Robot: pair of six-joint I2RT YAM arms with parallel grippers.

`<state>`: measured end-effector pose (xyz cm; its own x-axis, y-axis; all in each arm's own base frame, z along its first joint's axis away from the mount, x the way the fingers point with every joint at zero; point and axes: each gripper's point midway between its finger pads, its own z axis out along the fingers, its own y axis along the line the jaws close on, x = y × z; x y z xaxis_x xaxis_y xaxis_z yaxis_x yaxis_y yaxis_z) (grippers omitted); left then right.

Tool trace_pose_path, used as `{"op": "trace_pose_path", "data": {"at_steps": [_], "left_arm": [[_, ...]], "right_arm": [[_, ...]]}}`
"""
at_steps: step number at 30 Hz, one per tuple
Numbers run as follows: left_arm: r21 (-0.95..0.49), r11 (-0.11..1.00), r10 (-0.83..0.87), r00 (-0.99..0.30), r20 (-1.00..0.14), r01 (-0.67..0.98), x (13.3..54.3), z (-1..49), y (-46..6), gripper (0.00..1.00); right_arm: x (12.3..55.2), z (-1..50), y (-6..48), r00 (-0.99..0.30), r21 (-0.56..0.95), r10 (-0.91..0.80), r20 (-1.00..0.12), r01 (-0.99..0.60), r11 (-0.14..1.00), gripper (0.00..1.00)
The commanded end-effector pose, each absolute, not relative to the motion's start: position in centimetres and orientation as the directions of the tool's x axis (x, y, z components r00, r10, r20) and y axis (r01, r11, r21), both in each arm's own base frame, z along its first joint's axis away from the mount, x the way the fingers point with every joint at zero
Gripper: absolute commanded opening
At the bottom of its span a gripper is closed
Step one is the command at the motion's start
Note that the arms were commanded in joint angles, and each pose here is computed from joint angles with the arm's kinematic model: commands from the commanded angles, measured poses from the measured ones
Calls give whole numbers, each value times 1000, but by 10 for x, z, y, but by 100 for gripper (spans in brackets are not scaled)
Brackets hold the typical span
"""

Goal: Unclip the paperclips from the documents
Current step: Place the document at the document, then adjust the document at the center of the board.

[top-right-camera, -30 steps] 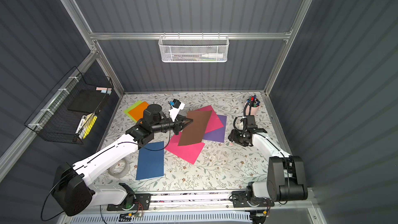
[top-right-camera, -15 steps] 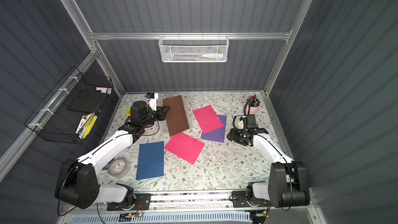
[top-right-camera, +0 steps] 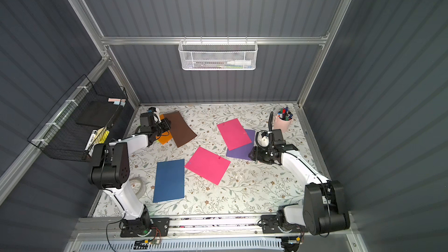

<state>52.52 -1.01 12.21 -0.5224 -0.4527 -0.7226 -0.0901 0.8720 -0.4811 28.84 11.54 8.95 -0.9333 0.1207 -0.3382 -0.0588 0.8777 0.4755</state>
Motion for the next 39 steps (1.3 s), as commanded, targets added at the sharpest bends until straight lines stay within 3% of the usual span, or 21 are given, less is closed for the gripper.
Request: {"op": "trace_pose_path", "data": {"at_steps": [1, 3, 4, 5, 6, 7, 9, 14, 19, 26, 33, 39], "left_arm": [[-382, 899, -436, -524, -732, -214, 538, 108, 21, 0], [-358, 896, -444, -527, -725, -263, 540, 97, 31, 0], [-354, 892, -451, -526, -721, -280, 540, 94, 35, 5], [-349, 886, -462, -523, -716, -305, 538, 91, 38, 30], [-343, 878, -475, -518, -711, -333, 537, 90, 43, 64], [-341, 866, -494, -512, -703, -367, 534, 88, 46, 79], [-314, 854, -496, -469, -730, -415, 531, 98, 58, 98], [-333, 874, -473, -462, -750, -354, 512, 132, 32, 100], [-353, 904, -427, -543, -723, -241, 477, 154, -47, 99], [-497, 847, -455, -740, -496, -188, 370, 122, -156, 94], [-540, 806, -481, -802, -355, -244, 296, 122, -181, 89], [-506, 829, -399, -886, -236, -239, 256, 85, -210, 89]], "right_arm": [[290, 97, 136, -936, 505, 50, -350, -143, 851, 67], [289, 95, 147, -938, 503, 11, -346, -175, 846, 67], [288, 93, 151, -939, 500, -5, -344, -188, 846, 67], [287, 93, 156, -939, 499, -23, -342, -203, 842, 67], [285, 92, 162, -939, 499, -44, -340, -220, 838, 67], [285, 92, 166, -940, 499, -57, -338, -230, 835, 67], [284, 92, 180, -933, 505, -97, -346, -272, 819, 68], [290, 91, 210, -915, 504, -176, -363, -351, 789, 68], [305, 89, 233, -898, 492, -235, -371, -405, 771, 68], [320, 78, 257, -883, 471, -326, -338, -459, 753, 70], [312, 61, 264, -883, 508, -369, -290, -469, 723, 71], [301, 46, 265, -881, 513, -402, -248, -471, 717, 70]]}}
